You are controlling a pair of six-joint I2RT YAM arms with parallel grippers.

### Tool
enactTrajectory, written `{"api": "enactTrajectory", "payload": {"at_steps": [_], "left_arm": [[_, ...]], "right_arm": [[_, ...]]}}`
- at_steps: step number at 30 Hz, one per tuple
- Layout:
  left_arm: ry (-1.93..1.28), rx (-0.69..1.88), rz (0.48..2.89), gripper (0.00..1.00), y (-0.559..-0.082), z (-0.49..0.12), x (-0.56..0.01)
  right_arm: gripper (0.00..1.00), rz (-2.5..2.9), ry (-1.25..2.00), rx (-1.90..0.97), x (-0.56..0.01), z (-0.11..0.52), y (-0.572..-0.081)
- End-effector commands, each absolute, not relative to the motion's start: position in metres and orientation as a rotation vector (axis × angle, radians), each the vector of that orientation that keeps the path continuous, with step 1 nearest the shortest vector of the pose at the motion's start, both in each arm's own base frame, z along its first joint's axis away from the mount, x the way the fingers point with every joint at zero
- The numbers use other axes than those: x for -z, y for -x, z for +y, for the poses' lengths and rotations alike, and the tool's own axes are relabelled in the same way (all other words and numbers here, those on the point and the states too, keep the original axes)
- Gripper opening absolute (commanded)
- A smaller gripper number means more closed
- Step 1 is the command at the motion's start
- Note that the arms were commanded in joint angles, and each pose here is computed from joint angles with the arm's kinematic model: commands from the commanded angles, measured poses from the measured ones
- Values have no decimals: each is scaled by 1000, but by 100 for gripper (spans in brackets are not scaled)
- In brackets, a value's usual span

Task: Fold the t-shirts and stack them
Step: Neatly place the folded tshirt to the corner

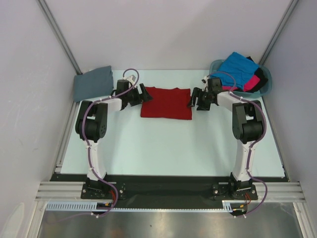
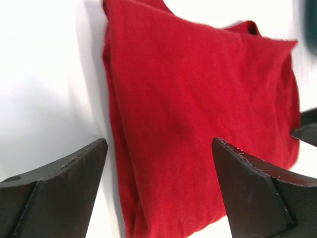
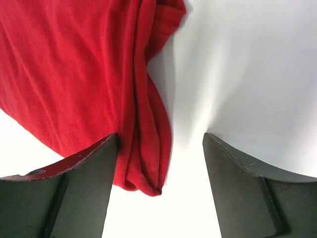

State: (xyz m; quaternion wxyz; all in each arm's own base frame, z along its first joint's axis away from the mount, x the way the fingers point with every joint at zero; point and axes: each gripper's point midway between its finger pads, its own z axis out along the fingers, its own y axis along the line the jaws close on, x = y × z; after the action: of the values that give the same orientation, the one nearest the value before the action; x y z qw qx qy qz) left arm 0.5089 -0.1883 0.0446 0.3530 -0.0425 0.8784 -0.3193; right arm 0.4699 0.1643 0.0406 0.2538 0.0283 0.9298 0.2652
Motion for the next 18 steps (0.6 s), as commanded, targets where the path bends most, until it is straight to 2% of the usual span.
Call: {"api": "enactTrajectory", "payload": {"at_steps": [1,6,7,8,11,12,18], "left_arm": [[117,928,2353,91,-485,-200,-21],[150,979,2363,83,-470,-205,-14],[156,982,2369,79,-468,-207,-13],[156,989,2378,67,-464,-209,-10],[155,996,2404,54,-454,-216,-3],[164,990,2417,46,-449,-215,2],[169,995,2445,28,-433,-217,8]], "right_arm": [[75,2473,-66,-717,-62,163,-472],[75,2483,-72,-724,-61,163,-467],[75,2483,-76,-725,-61,163,-466],[75,2482,-75,-727,-61,164,-465],[74,2480,-73,-729,-63,163,-464],[74,2478,-70,-729,-64,163,-463],[75,2467,-65,-729,-72,162,-458]]}}
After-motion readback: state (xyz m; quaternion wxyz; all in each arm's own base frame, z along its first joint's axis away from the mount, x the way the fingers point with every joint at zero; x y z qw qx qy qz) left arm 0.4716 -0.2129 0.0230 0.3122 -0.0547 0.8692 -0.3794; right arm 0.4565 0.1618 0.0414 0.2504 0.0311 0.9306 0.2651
